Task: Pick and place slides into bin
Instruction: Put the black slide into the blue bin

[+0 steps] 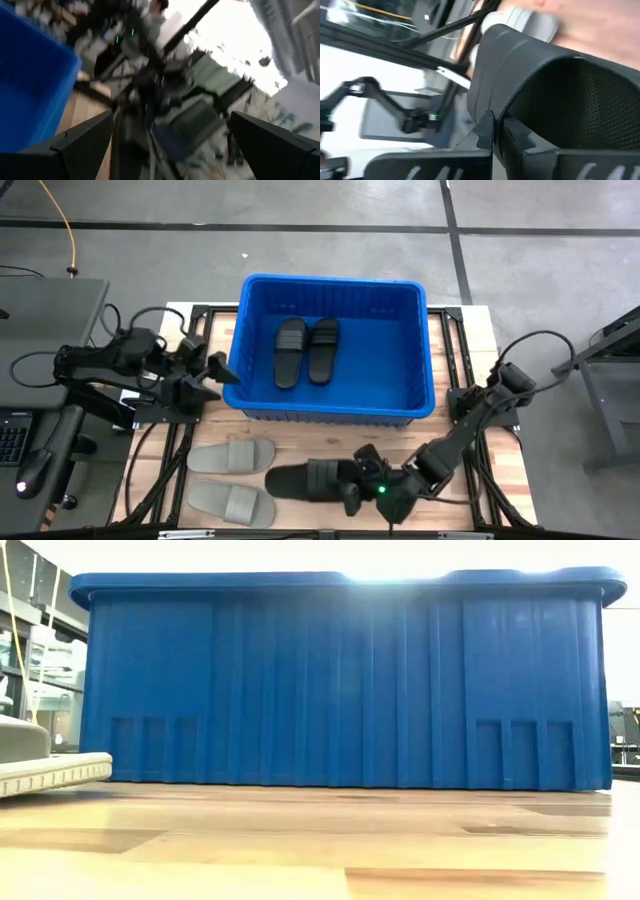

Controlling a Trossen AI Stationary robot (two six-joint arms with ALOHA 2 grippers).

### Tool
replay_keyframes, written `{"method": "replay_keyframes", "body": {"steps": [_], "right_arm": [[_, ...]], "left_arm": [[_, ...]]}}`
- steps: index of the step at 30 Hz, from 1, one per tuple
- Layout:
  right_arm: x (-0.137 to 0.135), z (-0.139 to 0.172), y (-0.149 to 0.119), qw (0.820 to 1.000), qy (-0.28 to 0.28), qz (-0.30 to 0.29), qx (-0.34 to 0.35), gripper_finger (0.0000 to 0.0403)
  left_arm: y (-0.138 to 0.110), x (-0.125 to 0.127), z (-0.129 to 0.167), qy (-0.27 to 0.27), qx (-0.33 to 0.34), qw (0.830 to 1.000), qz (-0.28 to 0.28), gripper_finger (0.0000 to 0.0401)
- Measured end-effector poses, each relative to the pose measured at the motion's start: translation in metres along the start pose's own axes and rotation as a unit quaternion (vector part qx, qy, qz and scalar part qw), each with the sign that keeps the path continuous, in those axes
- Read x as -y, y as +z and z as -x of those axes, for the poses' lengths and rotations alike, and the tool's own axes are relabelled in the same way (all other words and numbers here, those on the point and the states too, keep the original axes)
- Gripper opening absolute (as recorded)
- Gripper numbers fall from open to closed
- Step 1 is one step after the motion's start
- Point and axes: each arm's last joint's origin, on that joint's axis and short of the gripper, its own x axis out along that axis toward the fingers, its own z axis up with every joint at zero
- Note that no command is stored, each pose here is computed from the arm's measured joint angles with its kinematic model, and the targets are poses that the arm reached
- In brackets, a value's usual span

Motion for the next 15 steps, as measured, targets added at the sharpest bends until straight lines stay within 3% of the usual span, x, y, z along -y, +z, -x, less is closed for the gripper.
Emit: {"method": "replay_keyframes", "body": {"steps": [6, 15], "right_arm": [[-0.025, 0.016, 0.034, 0.997, -0.044, 0.068, 0.013, 0.0000], [-0.049, 0.034, 0.091, 0.988, -0.078, 0.127, 0.037, 0.0000]], "left_arm": [[-0.015, -0.013, -0.008, 0.031, -0.105, 0.994, 0.019, 0.0392], [-0.019, -0.025, -0.030, 0.050, -0.141, 0.989, -0.001, 0.0392]]}}
